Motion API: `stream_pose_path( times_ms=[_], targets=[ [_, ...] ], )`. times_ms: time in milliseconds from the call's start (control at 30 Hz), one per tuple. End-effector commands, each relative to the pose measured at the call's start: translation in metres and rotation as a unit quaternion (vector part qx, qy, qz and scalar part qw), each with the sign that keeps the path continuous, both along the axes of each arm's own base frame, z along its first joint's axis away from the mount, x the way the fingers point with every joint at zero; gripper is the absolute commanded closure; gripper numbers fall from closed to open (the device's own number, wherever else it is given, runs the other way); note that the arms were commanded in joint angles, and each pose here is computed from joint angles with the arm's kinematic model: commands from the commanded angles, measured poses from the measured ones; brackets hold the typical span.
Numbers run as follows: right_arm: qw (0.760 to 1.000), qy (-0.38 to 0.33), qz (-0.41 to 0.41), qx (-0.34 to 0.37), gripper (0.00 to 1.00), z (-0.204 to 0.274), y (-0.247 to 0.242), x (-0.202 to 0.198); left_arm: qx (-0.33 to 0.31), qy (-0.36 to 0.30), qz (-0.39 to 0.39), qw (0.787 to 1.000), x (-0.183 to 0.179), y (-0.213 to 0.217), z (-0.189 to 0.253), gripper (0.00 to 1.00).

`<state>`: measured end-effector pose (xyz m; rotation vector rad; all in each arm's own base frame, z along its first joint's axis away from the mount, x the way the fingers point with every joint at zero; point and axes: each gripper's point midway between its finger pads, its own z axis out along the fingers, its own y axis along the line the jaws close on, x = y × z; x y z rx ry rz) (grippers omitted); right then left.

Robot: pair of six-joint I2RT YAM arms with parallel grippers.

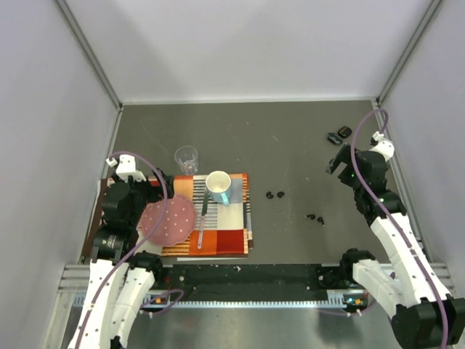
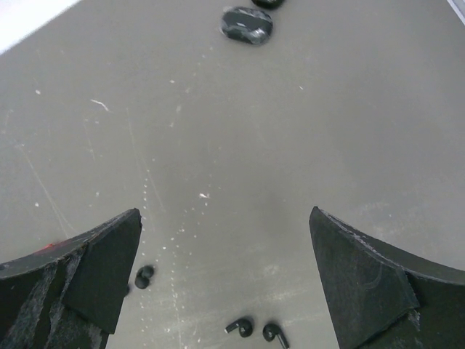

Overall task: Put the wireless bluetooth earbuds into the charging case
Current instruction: Pick up the charging case at the center of the board.

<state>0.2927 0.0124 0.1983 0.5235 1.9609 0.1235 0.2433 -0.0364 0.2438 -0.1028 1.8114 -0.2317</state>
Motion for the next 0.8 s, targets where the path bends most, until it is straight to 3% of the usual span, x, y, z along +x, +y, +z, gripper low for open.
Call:
stream_pose_path(
  times_ms=[0,133,400,767],
  targets=[
    [0.998,0.013,-0.059,0.008,0.01,0.008,-0.023,0.002,-0.048,-0.010,-0.023,0.999,-0.005,-0.014,0.010,0.02],
    [0.996,0.031,-0.066,0.049,0.01,0.004,-0.035,0.004,-0.065,-0.006,-0.031,0.997,-0.006,-0.019,0.004,0.01],
    [0.995,0.056,-0.072,0.036,0.01,0.003,-0.050,0.017,-0.055,-0.007,-0.031,0.998,-0.006,-0.017,0.005,0.02],
    [0.987,0.077,-0.115,0.088,0.02,0.008,-0.073,0.064,-0.056,-0.027,-0.029,0.998,-0.010,-0.016,0.010,0.02]
  ],
)
